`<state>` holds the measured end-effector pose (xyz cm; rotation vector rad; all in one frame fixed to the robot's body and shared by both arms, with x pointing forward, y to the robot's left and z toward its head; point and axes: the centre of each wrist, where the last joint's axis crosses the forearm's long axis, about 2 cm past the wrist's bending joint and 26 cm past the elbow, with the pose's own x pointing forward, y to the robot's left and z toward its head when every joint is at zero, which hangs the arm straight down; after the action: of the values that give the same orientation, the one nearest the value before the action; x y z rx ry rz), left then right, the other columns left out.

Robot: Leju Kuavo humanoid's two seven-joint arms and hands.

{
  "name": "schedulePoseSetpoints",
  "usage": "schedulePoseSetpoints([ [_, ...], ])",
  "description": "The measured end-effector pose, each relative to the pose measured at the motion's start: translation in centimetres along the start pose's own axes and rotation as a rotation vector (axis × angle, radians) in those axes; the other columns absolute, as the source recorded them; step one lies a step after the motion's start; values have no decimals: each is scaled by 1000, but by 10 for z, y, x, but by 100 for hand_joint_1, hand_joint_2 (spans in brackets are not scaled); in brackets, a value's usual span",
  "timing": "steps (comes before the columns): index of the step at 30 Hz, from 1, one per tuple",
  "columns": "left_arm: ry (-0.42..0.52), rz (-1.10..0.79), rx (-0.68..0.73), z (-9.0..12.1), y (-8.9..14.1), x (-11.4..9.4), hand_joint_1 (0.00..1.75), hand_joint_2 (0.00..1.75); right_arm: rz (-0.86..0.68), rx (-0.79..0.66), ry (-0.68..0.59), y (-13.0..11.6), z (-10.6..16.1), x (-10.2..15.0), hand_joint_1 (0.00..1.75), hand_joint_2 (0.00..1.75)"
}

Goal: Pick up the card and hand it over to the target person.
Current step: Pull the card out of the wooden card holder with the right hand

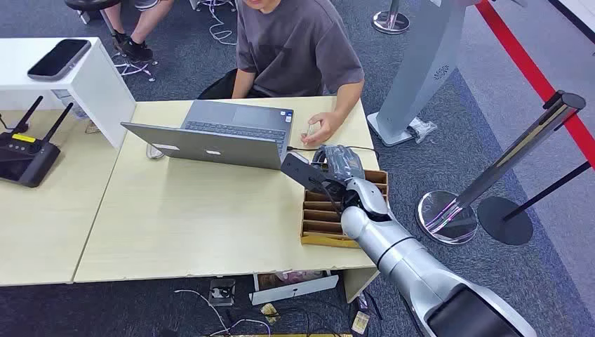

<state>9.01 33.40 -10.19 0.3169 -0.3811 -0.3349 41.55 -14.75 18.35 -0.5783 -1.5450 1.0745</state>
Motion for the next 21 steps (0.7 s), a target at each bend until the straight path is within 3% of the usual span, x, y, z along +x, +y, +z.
schedulePoseSetpoints([
  [9,-1,0,-1,0,0,0,0,0,6,-1,-6,0,0,0,168,175],
  [21,-5,-1,2,0,-1,0,0,0,31,-8,-62,-6,0,12,165,175],
])
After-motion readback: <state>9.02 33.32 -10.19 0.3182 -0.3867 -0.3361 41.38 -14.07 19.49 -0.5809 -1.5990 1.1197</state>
